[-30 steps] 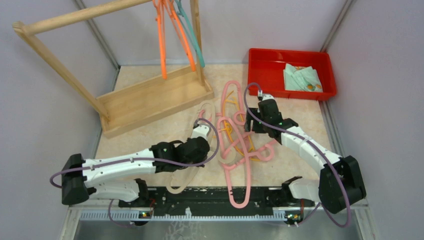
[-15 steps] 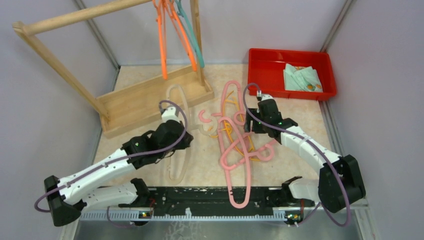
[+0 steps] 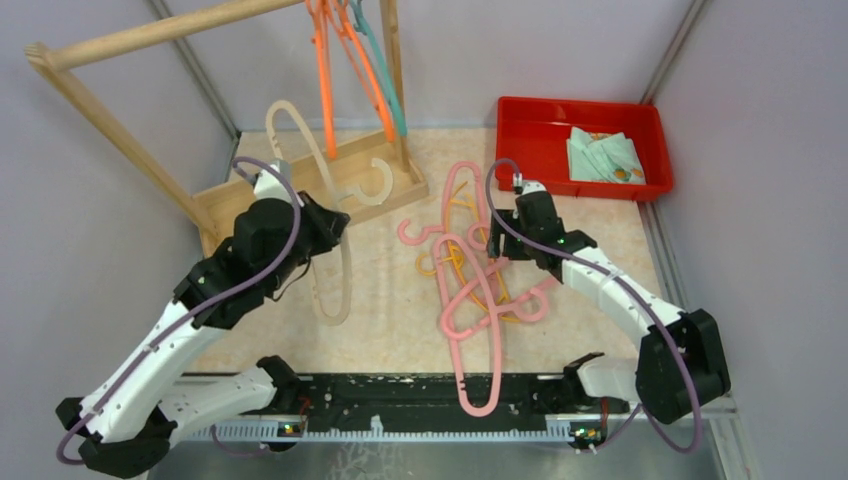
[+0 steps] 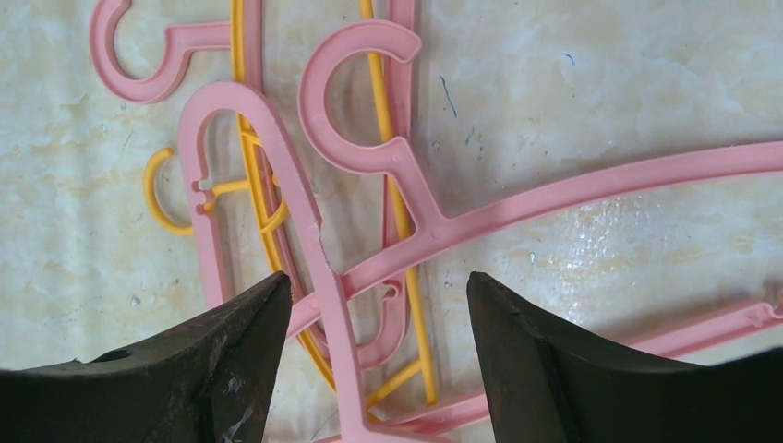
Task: Organize the hangers
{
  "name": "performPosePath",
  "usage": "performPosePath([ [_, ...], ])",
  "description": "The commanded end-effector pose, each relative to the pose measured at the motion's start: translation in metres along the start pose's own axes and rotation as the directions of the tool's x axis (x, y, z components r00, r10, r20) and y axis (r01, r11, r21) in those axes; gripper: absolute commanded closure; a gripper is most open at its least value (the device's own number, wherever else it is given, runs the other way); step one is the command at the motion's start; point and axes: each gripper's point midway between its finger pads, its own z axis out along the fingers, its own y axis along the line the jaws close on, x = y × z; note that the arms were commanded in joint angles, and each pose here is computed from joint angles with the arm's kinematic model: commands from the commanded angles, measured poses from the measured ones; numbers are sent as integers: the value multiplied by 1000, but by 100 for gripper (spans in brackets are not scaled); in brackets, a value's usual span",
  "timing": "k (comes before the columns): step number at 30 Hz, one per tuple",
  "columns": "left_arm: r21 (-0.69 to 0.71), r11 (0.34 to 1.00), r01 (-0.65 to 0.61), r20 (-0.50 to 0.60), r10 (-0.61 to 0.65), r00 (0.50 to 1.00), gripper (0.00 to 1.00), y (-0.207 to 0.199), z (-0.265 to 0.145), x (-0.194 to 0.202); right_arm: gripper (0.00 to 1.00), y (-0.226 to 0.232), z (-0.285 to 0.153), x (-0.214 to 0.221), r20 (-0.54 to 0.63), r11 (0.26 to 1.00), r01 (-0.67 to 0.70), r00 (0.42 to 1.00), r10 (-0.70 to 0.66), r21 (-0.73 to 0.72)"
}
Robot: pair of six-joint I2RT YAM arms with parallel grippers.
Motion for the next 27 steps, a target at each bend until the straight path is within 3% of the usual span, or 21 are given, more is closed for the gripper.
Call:
performPosePath([
  [1,9,1000,-14,59,13,998,100,-4,-17,-28,30,5,-2,-25,55,1000,10,998,-9,-8],
  [16,138,990,17,229,-49,972,100,-51,-44,-105,30,6,3,-28,55,1000,11,998,-11,-6],
  [27,163,986,21,220,-57,974,100,-66,-7,-118,30,6,-1,-33,73,1000,11,997,-11,-2],
])
